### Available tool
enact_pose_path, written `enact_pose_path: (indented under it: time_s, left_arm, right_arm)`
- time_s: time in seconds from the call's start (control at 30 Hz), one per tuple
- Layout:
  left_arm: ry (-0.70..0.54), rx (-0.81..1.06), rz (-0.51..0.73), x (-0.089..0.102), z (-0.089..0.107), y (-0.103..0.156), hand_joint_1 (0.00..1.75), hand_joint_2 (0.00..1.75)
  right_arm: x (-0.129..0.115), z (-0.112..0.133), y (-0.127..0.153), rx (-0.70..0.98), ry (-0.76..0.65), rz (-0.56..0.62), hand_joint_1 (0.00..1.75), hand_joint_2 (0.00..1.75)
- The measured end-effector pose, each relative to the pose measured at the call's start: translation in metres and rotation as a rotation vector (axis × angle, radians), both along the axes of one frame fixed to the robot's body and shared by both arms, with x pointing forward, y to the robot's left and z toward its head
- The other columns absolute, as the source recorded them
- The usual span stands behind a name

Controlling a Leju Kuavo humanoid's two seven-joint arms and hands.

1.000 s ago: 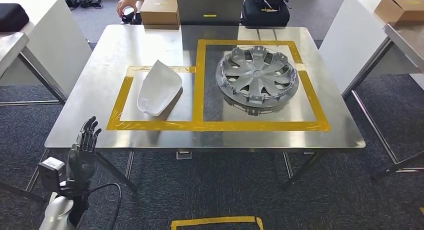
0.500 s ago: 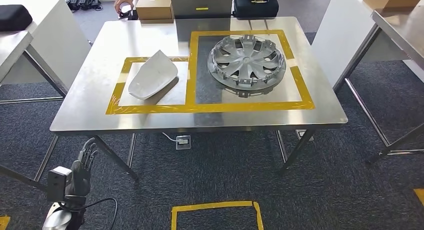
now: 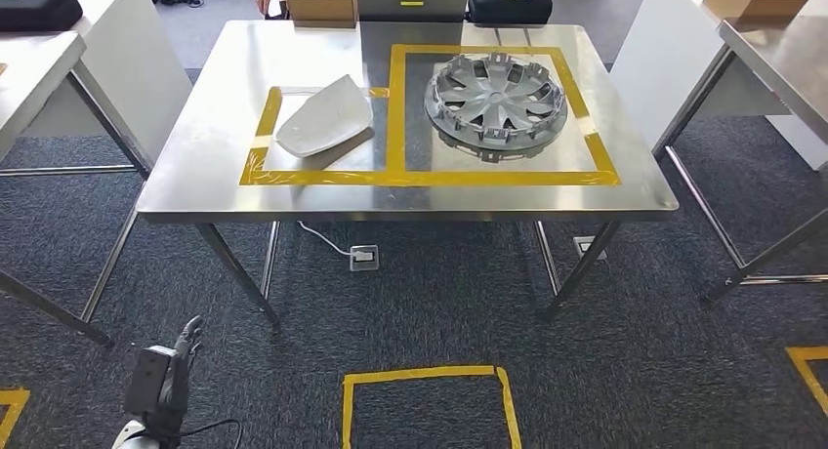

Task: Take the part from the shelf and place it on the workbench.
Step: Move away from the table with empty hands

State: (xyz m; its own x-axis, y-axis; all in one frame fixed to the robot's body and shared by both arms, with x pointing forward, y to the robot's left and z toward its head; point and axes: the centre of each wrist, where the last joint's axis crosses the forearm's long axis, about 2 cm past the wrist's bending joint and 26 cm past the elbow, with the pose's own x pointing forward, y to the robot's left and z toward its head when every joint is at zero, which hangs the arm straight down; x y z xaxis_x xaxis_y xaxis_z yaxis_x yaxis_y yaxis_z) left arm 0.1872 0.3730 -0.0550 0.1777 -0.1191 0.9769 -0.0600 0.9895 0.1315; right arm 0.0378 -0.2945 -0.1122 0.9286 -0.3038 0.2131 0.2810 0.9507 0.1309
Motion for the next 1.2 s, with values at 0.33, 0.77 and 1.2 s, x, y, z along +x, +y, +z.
enact_pose_path:
  time_s: [0.33, 0.77, 1.2]
  left_arm:
    - [0.551, 0.011, 0.019, -0.076, -0.038, -0.012, 0.00, 0.00]
    - [0.866, 0.004, -0.005, -0.123, -0.051, -0.025, 0.00, 0.00]
    - [1.084, -0.039, -0.055, -0.139, -0.055, -0.047, 0.00, 0.00]
  right_arm:
    - [0.002, 0.000, -0.001, -0.001, -0.003, -0.009, 0.00, 0.00]
    - [0.002, 0.000, -0.001, 0.001, 0.001, 0.002, 0.00, 0.00]
    - [0.000, 0.000, -0.003, 0.028, 0.001, 0.014, 0.00, 0.00]
